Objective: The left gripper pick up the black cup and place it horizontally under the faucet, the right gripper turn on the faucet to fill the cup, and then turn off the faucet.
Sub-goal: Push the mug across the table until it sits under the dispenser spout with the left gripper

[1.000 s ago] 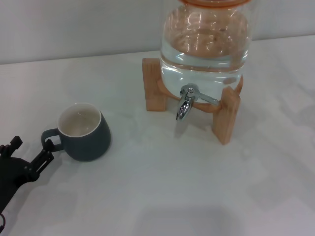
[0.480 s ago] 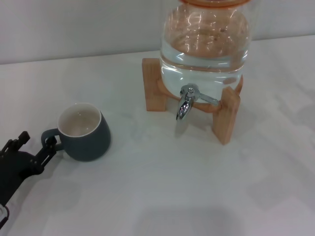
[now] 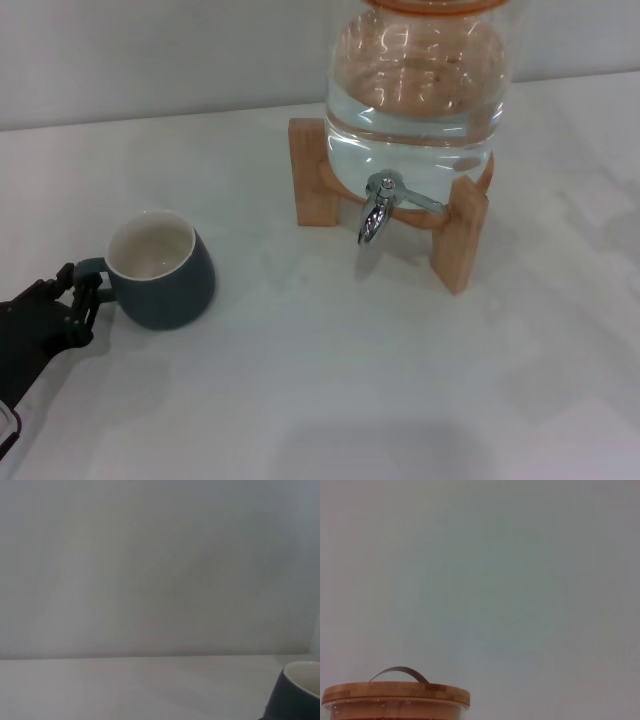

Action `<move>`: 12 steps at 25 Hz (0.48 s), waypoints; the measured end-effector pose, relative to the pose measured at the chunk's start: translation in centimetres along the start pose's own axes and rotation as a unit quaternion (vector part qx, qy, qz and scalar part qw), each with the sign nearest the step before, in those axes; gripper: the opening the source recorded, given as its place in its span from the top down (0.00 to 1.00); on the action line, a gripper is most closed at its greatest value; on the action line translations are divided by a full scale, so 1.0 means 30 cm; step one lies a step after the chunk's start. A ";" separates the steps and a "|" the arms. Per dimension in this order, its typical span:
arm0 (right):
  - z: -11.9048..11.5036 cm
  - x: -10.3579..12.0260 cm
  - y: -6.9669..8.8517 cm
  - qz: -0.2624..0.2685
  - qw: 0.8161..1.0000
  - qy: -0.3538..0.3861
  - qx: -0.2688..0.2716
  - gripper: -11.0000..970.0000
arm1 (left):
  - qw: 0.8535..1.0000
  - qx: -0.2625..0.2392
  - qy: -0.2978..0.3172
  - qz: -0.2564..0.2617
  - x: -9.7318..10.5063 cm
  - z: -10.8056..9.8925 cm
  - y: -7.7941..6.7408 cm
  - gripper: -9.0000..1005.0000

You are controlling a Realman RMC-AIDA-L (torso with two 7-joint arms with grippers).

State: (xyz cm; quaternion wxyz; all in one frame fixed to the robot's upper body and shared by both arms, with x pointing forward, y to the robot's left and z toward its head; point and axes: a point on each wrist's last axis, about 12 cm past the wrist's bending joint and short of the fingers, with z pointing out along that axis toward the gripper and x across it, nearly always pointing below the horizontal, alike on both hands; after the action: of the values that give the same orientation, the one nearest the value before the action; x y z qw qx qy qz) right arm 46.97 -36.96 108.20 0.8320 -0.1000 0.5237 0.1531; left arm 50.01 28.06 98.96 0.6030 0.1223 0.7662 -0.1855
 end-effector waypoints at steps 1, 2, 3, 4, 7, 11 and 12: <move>0.001 0.001 0.000 0.000 1.000 0.000 0.000 0.20 | 1.000 0.000 0.000 0.000 0.000 0.000 0.000 0.63; 0.002 0.001 0.001 0.000 1.000 0.000 0.000 0.20 | 1.000 -0.001 0.000 0.000 0.000 0.000 0.000 0.65; 0.003 0.002 0.001 0.001 1.000 0.000 0.000 0.20 | 1.000 -0.001 0.000 -0.001 0.000 0.000 0.001 0.67; 0.003 0.002 0.001 0.001 1.000 0.001 0.000 0.20 | 1.000 -0.002 -0.001 -0.001 0.000 0.000 0.001 0.69; 0.001 0.003 0.002 0.002 1.000 0.001 0.001 0.20 | 1.000 -0.004 -0.003 -0.005 -0.004 0.003 0.003 0.75; -0.004 0.004 0.004 0.003 1.000 0.002 0.001 0.20 | 1.000 -0.002 -0.011 -0.008 -0.013 0.006 0.002 0.84; -0.005 0.004 0.005 0.003 1.000 0.002 0.000 0.20 | 1.000 0.002 -0.018 -0.008 -0.018 0.007 -0.001 0.84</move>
State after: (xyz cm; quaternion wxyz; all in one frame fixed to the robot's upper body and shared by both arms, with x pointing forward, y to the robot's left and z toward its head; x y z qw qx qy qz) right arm 46.84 -36.87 108.05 0.8305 -0.0983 0.5259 0.1554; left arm 50.32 27.98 99.45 0.6148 0.1141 0.7558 -0.1942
